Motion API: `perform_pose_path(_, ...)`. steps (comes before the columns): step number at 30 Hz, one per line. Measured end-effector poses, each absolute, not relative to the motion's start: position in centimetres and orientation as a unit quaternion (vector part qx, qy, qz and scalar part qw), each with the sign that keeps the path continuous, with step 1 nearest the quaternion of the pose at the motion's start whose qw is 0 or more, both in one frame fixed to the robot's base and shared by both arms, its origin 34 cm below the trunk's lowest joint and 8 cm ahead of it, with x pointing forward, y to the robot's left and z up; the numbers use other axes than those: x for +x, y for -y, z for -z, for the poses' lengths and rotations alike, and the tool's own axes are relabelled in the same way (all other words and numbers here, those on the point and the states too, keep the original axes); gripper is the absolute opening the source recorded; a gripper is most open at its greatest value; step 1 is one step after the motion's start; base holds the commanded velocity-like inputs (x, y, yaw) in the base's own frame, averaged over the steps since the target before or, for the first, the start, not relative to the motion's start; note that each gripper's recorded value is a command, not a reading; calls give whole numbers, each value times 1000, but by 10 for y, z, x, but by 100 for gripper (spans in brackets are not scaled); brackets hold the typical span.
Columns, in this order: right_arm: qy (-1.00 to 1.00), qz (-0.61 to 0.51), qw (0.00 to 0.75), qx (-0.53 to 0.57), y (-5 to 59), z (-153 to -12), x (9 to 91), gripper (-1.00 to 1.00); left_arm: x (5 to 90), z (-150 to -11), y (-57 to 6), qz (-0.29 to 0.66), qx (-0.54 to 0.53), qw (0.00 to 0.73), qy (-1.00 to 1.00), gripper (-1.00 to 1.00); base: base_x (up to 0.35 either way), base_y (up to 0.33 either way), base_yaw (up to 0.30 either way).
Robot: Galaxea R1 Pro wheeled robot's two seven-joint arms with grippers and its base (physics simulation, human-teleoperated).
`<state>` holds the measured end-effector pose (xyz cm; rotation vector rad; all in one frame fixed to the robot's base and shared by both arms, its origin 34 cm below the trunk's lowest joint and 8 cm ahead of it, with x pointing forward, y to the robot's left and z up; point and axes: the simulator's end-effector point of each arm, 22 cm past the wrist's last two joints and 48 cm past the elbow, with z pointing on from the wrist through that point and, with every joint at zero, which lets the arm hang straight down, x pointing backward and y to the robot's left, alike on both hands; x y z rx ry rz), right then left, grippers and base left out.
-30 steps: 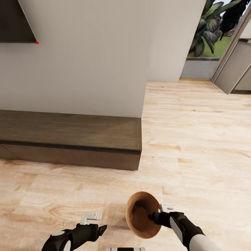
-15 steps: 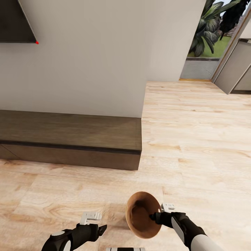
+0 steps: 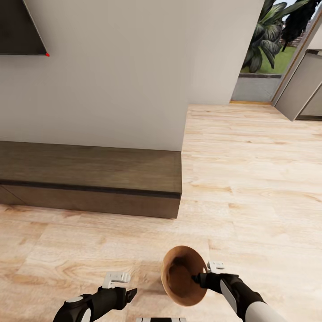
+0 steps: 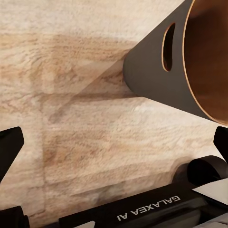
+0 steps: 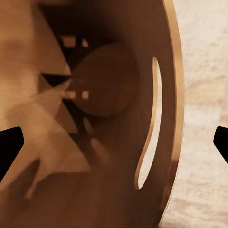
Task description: Put the three can of soda from the living room inside the tash can in the kitchen.
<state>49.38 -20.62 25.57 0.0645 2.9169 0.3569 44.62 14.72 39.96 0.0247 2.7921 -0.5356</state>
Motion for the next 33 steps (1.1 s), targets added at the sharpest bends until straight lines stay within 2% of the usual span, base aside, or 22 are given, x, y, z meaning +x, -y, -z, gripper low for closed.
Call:
perform_pose_path(10, -989, -107, 104, 23, 227, -252, 489, 100, 446, -400, -147, 187, 8, 149, -971, 100, 0, 0, 0)
perform_pose_path(11, -989, -107, 104, 23, 227, -252, 489, -100, 446, -400, -147, 187, 8, 149, -971, 100, 0, 0, 0)
perform_pose_path(33, -987, -106, 117, 17, 232, -256, 501, -100, 446, -400, -147, 187, 9, 148, -971, 100, 0, 0, 0)
